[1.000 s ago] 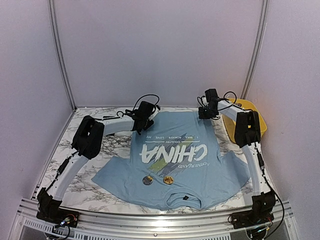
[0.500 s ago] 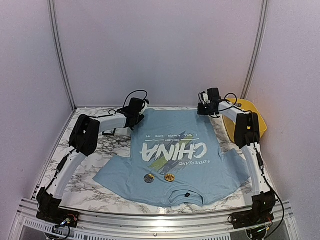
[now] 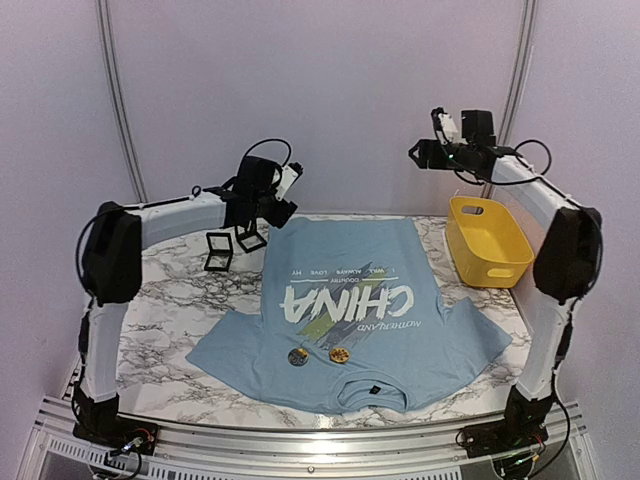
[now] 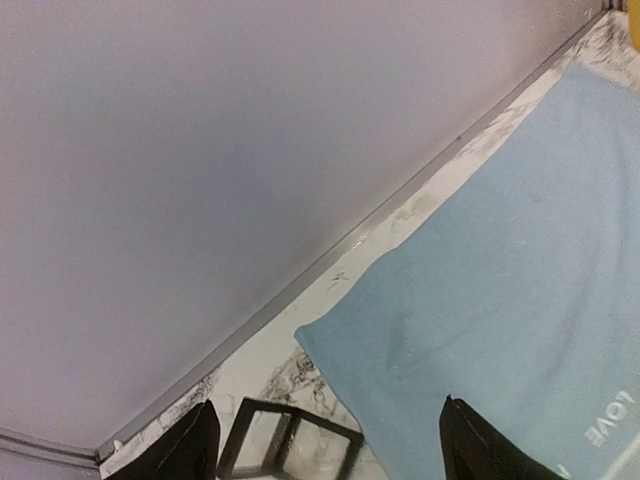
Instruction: Pin the brooch onto the clothing
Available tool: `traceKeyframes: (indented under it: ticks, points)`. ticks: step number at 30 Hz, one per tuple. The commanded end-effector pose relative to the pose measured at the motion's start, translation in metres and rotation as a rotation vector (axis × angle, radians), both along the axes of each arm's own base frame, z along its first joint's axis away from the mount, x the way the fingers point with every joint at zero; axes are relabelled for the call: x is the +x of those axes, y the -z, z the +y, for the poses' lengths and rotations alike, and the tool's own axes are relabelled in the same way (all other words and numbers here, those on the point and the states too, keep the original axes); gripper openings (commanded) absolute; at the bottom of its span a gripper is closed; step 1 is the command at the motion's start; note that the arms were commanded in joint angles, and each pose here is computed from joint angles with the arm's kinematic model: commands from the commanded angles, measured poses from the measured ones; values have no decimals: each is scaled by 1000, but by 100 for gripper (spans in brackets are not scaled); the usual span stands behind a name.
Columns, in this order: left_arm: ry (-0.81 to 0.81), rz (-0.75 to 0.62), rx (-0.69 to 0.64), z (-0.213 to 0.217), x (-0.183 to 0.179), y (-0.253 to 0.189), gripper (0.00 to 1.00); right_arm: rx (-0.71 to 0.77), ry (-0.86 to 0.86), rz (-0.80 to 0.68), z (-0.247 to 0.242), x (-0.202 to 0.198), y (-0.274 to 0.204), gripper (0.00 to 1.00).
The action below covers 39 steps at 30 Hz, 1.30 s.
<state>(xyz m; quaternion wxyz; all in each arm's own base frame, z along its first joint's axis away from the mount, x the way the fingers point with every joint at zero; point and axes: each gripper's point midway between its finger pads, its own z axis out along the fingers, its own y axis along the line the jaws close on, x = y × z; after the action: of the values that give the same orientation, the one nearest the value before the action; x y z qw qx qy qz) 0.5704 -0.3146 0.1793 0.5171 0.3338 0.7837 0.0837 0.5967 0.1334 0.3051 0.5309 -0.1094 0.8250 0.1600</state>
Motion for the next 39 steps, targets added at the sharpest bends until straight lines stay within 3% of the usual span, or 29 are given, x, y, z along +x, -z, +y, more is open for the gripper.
traceKeyframes:
  ticks: [1,4,6,12,15,20,27,39]
  points:
    - [61,100,-200,3,-82,-40,75,-16,-27,-37,-10,-64,-17,78]
    - [5,216,-281,21,-140,-16,70,72,-76,46,0,-118,5,76]
    - [9,282,-278,25,-184,7,66,108,-92,150,12,-153,32,68]
    - [181,446,-80,11,-314,82,56,32,-194,470,78,-260,140,49]
    - [264,504,-14,3,-352,106,55,32,-187,586,88,-294,185,35]
    - [312,581,117,-2,-383,140,50,1,-127,738,82,-331,246,23]
    - [239,729,235,39,-414,165,52,-98,-21,902,43,-376,293,24]
    - [172,871,307,46,-430,156,55,-130,42,870,24,-371,264,30]
